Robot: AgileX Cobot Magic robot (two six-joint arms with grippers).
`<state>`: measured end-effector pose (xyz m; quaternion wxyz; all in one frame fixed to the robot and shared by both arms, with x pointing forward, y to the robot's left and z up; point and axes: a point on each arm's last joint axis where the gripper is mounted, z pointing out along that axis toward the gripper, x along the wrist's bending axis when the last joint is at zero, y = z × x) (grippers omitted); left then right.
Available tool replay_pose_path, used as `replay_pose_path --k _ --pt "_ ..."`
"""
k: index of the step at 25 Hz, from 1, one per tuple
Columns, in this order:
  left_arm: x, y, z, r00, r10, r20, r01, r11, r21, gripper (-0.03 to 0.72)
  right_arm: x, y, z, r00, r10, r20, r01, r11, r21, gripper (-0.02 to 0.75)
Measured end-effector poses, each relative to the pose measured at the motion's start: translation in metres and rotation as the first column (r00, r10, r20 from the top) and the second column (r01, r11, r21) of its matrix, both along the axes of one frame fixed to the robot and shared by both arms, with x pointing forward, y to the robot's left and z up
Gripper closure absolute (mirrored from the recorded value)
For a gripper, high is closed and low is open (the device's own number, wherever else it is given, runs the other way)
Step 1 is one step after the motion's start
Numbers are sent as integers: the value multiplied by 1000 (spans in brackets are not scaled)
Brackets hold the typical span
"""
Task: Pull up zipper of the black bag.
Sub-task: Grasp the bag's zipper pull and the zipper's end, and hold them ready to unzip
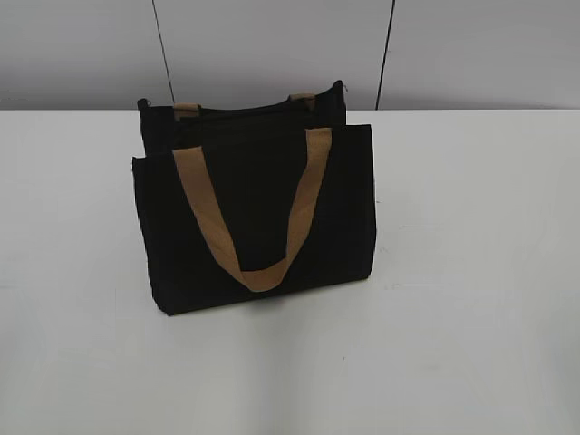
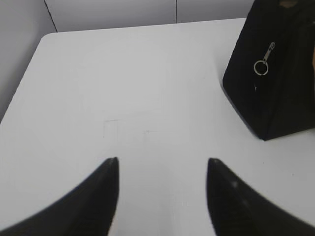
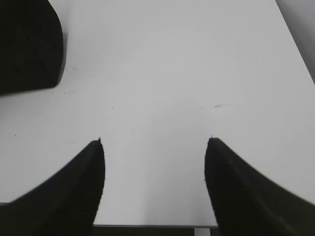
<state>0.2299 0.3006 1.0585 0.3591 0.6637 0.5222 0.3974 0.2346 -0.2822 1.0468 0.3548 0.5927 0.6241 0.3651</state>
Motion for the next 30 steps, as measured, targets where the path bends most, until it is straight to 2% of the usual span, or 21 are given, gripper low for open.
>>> replay_pose_path --k 2,3,5,9,11,12,15,17,22,23,26,27,28,29,30 --pt "0 0 0 1000 -4 0 4 1000 5 92 0 0 0 1000 0 1 0 1000 0 244" --pt "0 0 0 1000 -5 0 5 1000 6 53 0 0 0 1000 0 1 0 1000 0 244" --pt "0 0 0 1000 -6 0 6 1000 6 20 0 0 0 1000 0 1 0 1000 0 244" --pt "0 0 2 1000 -2 19 2 1000 12 52 0 0 0 1000 -1 1 1 1000 -1 244" --pt "1 1 13 993 5 119 -7 1000 17 81 0 0 0 1000 -1 1 1 1000 -1 244" --pt "3 1 20 984 6 180 -8 1000 13 88 0 0 0 1000 -1 1 1 1000 -1 244" --pt "18 2 46 927 13 374 -22 1000 19 100 0 0 0 1000 -1 1 1 1000 -1 244" --pt "34 1 58 900 12 435 -30 999 35 102 0 0 0 1000 -1 1 1 1000 -1 244" --pt "94 -3 75 858 -5 513 -22 999 46 102 0 0 0 1000 -1 1 1 1000 -1 244" --pt "108 -4 74 854 -10 521 -19 999 50 102 0 0 0 1000 -1 1 1 1000 -1 244" --pt "144 -9 61 800 -48 598 1 997 80 102 0 0 0 1000 -1 1 1 1000 -1 244" --pt "155 -11 50 795 -63 603 15 996 84 104 0 0 0 1000 -1 1 1 1000 -1 244" --pt "162 -13 41 774 -75 629 30 996 82 104 0 0 0 1000 -1 1 1 1000 -1 244" --pt "171 -14 29 766 -82 637 47 996 72 104 0 0 0 1000 -1 1 1 1000 -1 244" --pt "182 -16 15 783 -84 617 63 996 56 104 0 0 0 1000 -1 1 1 1000 -1 244"
